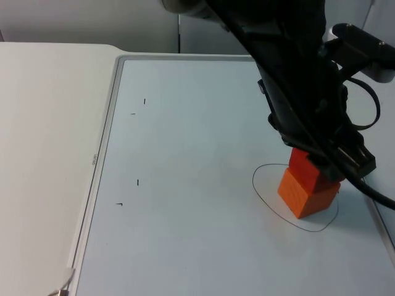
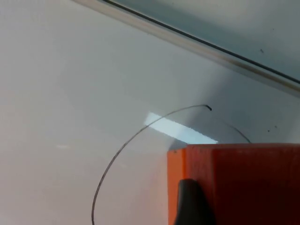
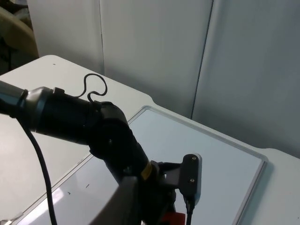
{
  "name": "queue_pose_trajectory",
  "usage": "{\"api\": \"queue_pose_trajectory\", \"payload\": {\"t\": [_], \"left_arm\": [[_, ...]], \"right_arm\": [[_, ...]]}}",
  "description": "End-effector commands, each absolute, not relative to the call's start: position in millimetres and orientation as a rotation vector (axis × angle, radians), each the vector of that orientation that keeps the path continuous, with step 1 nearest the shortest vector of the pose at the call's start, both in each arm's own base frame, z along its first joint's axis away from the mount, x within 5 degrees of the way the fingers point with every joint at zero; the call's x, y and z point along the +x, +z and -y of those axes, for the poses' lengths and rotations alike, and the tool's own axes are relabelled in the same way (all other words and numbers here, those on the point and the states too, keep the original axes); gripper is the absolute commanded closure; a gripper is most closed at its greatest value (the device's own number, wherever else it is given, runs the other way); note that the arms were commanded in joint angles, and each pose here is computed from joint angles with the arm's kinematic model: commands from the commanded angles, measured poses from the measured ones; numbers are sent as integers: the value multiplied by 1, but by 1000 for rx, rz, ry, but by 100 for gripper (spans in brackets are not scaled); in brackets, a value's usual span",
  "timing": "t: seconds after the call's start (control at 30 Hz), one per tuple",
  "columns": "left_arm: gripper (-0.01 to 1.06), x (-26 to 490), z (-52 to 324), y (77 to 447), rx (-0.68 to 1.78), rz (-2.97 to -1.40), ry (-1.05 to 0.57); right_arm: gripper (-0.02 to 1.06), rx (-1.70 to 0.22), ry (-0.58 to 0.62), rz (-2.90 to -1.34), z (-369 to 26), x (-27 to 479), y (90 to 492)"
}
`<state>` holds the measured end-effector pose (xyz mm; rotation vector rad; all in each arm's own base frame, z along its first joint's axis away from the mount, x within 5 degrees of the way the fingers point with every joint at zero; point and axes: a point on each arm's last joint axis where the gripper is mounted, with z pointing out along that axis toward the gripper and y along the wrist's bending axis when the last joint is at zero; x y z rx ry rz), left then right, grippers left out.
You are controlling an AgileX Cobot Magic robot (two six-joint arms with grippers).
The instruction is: Pick up one cube with the left hand and another cube with the right hand. First place the cube in the right hand at the target position, then stack the cube in the left hand on top.
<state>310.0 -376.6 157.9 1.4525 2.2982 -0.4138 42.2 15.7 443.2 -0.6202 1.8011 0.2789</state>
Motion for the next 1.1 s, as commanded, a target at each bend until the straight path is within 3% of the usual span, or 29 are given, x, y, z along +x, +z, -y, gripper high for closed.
{"api": "queue_pose_trajectory", "payload": {"t": [0.0, 0.17, 0.3, 0.4, 0.67, 1.07], "left_arm": [[62, 308, 380, 160, 1444, -2302, -434], [58, 306, 380, 160, 1450, -2314, -438], [31, 306, 380, 160, 1442, -2321, -442], [24, 306, 380, 160, 1443, -2323, -442], [24, 306, 379, 165, 1431, -2314, -444], [24, 293, 368, 261, 1444, -2210, -485]], "right_arm": [[0, -623, 280, -1793, -15, 41, 444], [0, -623, 280, -1793, -15, 41, 444], [0, -623, 280, -1793, -15, 41, 444], [0, -623, 280, -1793, -15, 41, 444], [0, -623, 280, -1793, -15, 41, 444], [0, -623, 280, -1793, -15, 41, 444]]}}
